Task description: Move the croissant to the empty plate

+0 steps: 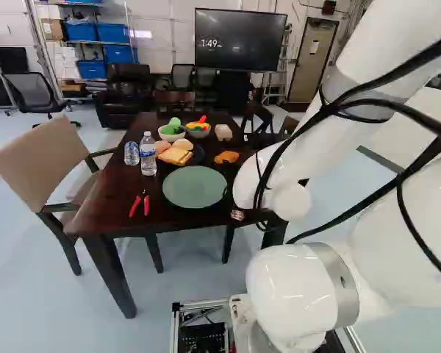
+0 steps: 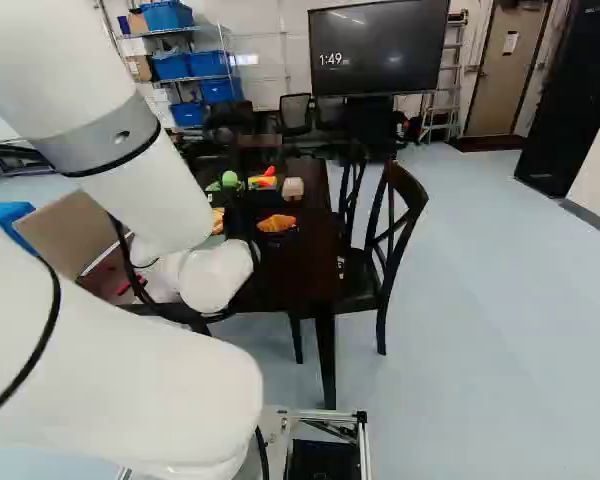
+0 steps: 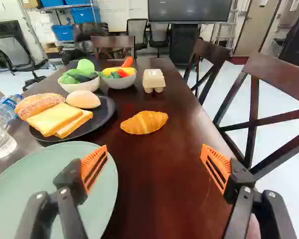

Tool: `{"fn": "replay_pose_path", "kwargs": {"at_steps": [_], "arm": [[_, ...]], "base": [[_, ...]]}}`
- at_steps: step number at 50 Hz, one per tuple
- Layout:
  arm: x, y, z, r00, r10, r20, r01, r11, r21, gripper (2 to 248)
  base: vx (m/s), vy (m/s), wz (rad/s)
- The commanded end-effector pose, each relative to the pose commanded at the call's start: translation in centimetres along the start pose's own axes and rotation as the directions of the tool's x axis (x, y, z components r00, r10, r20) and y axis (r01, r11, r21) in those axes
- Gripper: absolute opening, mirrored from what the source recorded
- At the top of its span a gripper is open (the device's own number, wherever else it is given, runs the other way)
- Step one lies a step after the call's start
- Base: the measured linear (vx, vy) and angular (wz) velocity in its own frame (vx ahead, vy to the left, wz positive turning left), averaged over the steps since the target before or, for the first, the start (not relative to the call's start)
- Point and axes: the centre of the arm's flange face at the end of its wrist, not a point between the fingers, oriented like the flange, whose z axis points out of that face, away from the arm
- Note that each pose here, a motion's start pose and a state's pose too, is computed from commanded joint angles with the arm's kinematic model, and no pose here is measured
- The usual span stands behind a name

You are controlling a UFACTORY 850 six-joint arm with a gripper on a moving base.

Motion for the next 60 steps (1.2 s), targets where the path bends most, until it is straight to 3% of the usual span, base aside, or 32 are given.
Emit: {"fn": "replay_pose_path", "kwargs": {"at_steps": [6, 15, 45, 60], "arm": [[0.0, 0.0, 0.0, 1.0, 0.0, 0.0, 0.0, 1.0, 0.0, 247], [1.5, 0.0, 0.4, 0.999, 0.0, -0.036, 0.0, 1.0, 0.0, 247], [6.6, -0.8, 4.7, 0.995, -0.005, -0.097, 0.008, 1.0, 0.022, 247], [8.8, -1.6, 7.1, 0.996, -0.01, -0.09, 0.014, 0.999, 0.04, 247]], "base": [[0.0, 0.0, 0.0], [0.0, 0.0, 0.0], [0.0, 0.0, 0.0], [0.0, 0.0, 0.0]]}}
